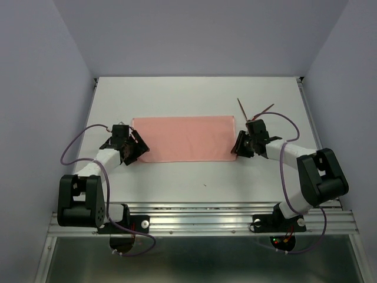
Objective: Fold the napkin into a case and place the utensils inside
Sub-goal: Fold and flatten the napkin at the center of the board, then smooth out the rectangle-folded napkin at the center of the board.
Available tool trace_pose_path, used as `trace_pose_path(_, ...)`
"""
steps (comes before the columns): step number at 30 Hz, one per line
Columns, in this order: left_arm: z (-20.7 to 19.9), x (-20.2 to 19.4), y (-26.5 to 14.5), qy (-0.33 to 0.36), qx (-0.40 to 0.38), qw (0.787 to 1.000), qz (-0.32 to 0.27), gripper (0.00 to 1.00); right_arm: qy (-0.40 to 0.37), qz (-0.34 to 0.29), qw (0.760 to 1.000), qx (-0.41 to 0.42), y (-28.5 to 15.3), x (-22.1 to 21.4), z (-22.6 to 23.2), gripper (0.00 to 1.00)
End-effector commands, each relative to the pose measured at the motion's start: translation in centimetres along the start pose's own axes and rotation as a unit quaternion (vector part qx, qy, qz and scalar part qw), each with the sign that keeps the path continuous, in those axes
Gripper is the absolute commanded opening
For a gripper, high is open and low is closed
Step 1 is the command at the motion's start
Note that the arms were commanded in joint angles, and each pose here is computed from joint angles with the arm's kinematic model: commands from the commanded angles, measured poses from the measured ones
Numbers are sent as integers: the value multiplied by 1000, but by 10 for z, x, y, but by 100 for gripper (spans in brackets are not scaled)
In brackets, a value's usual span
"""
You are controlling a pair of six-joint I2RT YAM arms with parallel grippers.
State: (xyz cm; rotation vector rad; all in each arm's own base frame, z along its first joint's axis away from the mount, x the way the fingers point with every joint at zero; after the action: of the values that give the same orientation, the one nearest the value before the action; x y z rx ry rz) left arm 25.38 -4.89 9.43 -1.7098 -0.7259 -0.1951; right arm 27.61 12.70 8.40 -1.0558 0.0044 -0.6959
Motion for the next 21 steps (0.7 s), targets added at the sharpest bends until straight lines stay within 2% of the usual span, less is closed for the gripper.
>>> trace_pose_path(1,-9,25,-23,14,-3,999,-44,80,-12,-20,999,29,-8,12,19,42)
trace_pose_path(2,-12,32,-29,14,-3,998,-56,80,-15,-27,999,33,-12,16,24,47)
trace_pose_path(5,-15,49,-45,10,10,996,-88,79,-19,-51,998,29,-24,26,31,53)
trace_pose_path(10,-17,81,-69,10,44,987,-153,77,-23,-86,996,25,-43,40,41,58)
trace_pose_path(12,-18,85,-69,20,43,987,-155,75,-22,-97,994,35,-50,45,48,58)
trace_pose_path(15,-18,82,-56,26,42,990,-136,61,-20,-96,994,48,-51,48,55,51)
trace_pose_path(16,-18,78,-51,28,37,991,-126,52,-20,-91,994,53,-49,48,57,48)
trace_pose_path(17,-16,73,-42,27,37,992,-117,47,-23,-87,994,57,-48,46,60,41)
trace_pose_path(18,-16,70,-38,26,34,993,-113,39,-23,-80,995,59,-44,43,62,37)
trace_pose_path(20,-11,60,-25,24,39,994,-98,31,-25,-73,995,59,-39,40,62,28)
trace_pose_path(21,-10,57,-20,20,38,995,-93,23,-23,-67,996,54,-33,39,61,26)
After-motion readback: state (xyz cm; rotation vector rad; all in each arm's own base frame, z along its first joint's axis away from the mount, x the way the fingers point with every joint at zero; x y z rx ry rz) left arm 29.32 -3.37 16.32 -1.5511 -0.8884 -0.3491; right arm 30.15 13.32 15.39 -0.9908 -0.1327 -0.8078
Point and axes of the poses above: each gripper's point midway between its finger pads, its own y axis out along the fingers, its own z axis along the line the jaws close on, x = y × z, the point moved 7 cm from there along -y, back along the fingers, and after that the axes turned 14 degrees about y, right-handed, at the moved point
